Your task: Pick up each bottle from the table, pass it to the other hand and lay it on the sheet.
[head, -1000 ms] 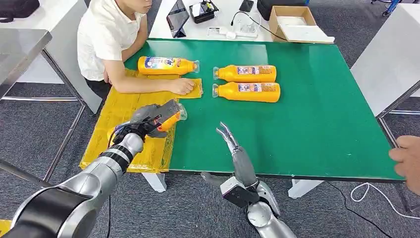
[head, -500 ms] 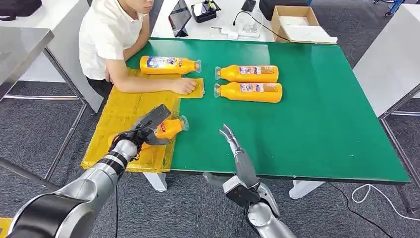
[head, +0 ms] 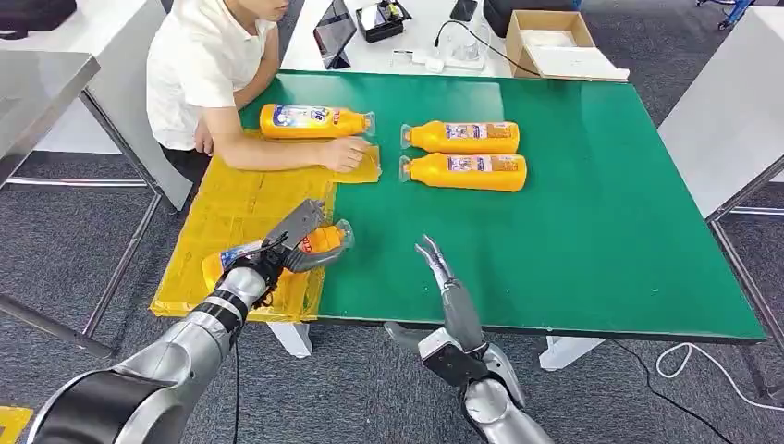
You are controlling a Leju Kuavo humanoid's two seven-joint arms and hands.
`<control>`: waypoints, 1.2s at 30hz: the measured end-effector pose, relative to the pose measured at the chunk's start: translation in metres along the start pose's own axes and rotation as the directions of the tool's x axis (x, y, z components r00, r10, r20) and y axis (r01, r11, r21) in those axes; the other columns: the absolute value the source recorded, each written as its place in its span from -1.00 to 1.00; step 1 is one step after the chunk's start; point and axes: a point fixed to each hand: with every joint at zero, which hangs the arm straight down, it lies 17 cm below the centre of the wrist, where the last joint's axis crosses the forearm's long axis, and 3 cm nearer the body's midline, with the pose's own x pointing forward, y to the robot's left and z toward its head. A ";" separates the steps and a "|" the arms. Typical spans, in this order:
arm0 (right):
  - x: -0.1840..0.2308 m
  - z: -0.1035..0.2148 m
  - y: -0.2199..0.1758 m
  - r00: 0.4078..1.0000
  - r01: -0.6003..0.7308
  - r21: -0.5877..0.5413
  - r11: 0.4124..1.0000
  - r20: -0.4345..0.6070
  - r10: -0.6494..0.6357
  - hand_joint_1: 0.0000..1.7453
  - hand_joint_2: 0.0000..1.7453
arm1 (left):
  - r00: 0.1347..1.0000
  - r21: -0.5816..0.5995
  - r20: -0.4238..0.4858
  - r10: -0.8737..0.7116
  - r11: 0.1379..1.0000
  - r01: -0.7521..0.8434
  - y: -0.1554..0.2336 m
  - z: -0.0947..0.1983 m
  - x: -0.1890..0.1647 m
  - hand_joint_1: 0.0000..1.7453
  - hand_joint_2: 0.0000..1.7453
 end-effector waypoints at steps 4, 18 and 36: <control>-0.001 0.001 0.000 1.000 -0.001 0.002 1.000 -0.003 0.001 -1.00 1.00 | 1.000 0.000 0.005 0.001 1.000 -0.001 -0.002 0.000 0.002 -1.00 -1.00; -0.005 0.003 -0.005 1.000 0.003 -0.019 1.000 -0.015 -0.003 -1.00 1.00 | 0.933 -0.094 0.219 0.287 0.958 -0.273 -0.018 0.009 0.054 -1.00 -1.00; -0.149 0.077 -0.169 0.556 -0.775 0.169 0.609 -0.274 0.784 -1.00 1.00 | 0.620 0.101 0.604 0.501 0.724 -0.682 0.014 0.100 0.158 -1.00 1.00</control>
